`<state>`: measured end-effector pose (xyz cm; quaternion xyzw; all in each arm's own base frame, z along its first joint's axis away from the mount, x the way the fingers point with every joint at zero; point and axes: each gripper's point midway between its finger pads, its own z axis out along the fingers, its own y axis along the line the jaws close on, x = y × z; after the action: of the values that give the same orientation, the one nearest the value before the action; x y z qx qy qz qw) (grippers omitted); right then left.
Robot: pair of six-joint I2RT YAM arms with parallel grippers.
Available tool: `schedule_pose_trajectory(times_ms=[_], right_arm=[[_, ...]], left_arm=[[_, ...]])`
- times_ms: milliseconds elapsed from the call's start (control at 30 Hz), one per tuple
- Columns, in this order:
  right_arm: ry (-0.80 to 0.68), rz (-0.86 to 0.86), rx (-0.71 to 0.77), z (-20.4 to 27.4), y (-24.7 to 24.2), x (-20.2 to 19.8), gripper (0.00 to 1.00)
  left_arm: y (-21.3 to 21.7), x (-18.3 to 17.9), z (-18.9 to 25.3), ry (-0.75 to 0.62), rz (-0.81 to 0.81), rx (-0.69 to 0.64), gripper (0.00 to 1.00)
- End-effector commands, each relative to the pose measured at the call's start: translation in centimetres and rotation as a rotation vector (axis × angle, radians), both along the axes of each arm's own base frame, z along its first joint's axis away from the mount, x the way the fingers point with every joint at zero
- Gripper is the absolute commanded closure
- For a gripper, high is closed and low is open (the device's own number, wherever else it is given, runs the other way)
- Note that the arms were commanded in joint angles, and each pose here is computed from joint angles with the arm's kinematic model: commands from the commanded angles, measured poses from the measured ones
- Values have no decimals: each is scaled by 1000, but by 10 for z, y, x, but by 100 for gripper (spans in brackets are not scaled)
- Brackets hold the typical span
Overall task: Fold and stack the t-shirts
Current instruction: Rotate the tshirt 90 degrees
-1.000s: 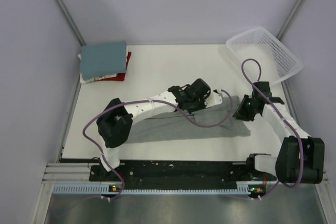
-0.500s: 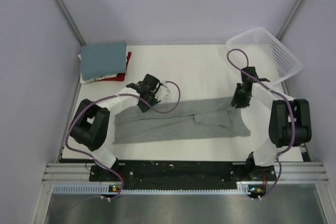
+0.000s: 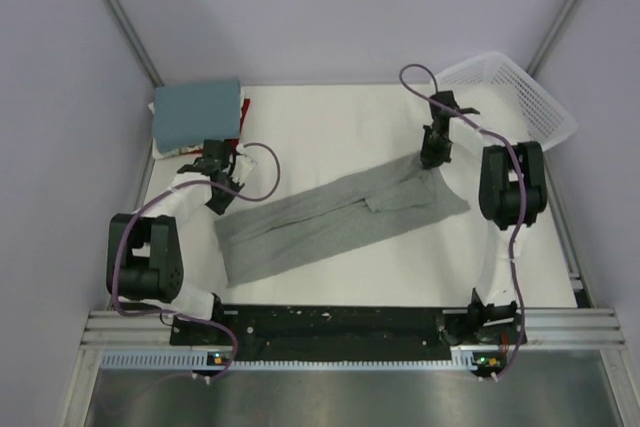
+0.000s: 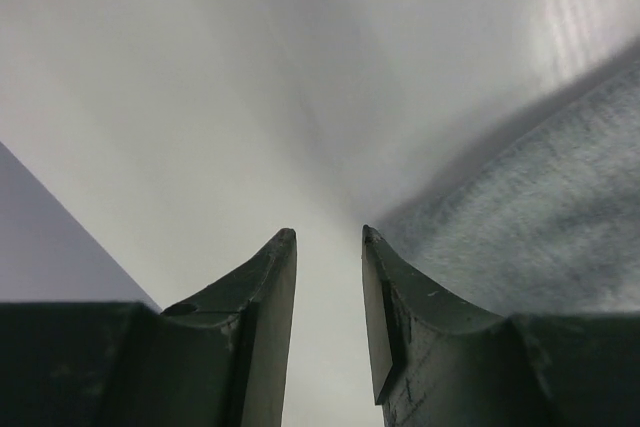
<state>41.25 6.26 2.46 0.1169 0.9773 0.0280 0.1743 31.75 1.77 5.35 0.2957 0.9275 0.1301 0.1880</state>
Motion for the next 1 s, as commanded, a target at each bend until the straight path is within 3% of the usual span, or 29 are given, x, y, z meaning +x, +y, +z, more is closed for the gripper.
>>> schedule_pose_trajectory(times_ms=[0,167,267,500,600,800,967], right_arm=[[-25,153,-18,-9,50,47,99],[-105,199,23,25,95,98,96],[-185,210,26,54,100,119,89],[-262,197,-103,115,68,97,62],[-206,155,-154,108,44,64,59],[-50,89,-174,48,13,16,60],[25,107,-172,15,10,7,70]], left_arm=[[16,-9,9,-36,27,-5,63],[18,-23,-9,6,46,-13,63],[20,-27,-16,17,61,-5,64],[8,-43,-35,80,58,-65,68],[3,-54,-42,98,41,-87,68],[-6,-64,-47,91,-3,-112,68],[-9,-74,-50,98,-40,-115,68]])
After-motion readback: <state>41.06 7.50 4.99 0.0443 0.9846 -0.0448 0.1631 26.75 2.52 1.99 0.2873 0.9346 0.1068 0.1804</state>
